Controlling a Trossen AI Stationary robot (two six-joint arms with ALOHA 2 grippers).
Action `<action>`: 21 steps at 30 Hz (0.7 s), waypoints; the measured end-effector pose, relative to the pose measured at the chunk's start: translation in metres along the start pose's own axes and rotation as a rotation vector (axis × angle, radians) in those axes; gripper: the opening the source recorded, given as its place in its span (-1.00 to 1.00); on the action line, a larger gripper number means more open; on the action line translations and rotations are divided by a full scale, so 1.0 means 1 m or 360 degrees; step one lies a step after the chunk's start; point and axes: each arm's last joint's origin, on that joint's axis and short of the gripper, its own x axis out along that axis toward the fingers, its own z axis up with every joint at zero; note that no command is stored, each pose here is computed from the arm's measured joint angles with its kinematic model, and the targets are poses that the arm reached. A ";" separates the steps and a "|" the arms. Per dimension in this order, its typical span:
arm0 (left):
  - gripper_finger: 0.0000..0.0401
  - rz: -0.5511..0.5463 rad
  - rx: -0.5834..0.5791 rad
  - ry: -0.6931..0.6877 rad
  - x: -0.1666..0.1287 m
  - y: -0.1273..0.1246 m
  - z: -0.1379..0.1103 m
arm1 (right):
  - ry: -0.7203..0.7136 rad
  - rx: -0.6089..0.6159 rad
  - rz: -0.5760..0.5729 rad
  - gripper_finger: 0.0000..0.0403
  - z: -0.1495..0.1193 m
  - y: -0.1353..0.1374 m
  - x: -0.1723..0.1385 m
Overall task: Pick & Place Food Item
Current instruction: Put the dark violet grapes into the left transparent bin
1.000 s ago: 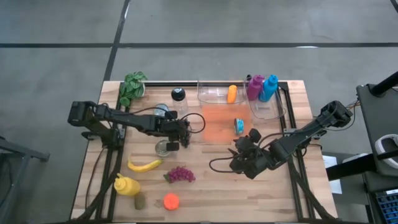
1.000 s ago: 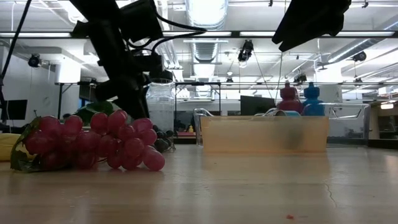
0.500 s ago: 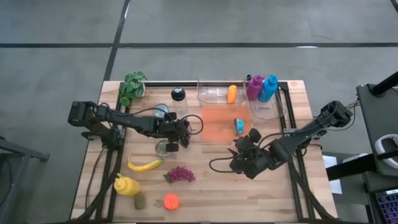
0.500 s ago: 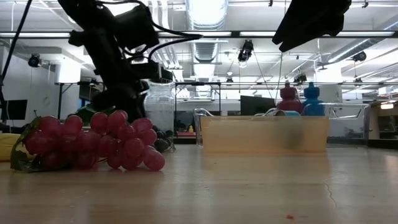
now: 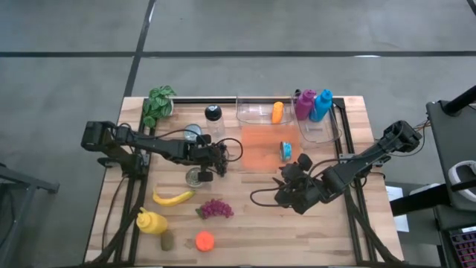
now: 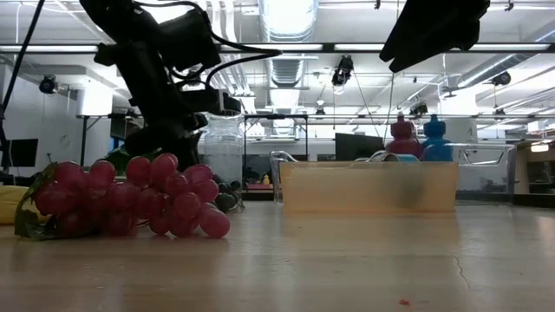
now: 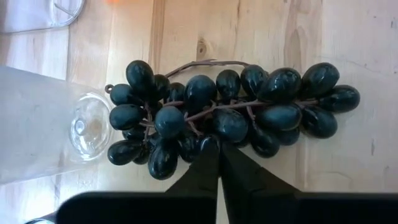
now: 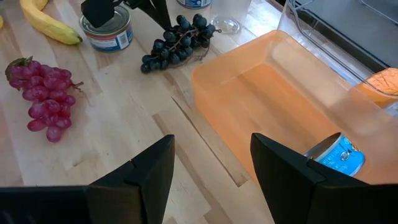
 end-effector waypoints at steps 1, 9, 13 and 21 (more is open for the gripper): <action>-0.98 0.0000 0.0003 -0.0003 0.000 0.000 0.001 | 0.0000 0.0000 0.0001 0.02 0.000 0.000 0.000; -0.99 -0.0010 -0.0007 -0.0107 -0.013 0.002 0.018 | 0.0000 0.0000 0.0000 0.02 0.000 0.000 0.000; -0.99 -0.0038 -0.0017 -0.0228 -0.031 0.004 0.035 | 0.0001 -0.0007 0.0000 0.02 0.000 0.000 0.000; -1.00 -0.0063 0.0004 -0.0353 -0.068 0.004 0.069 | 0.0003 -0.0030 -0.0002 0.02 0.000 0.000 0.000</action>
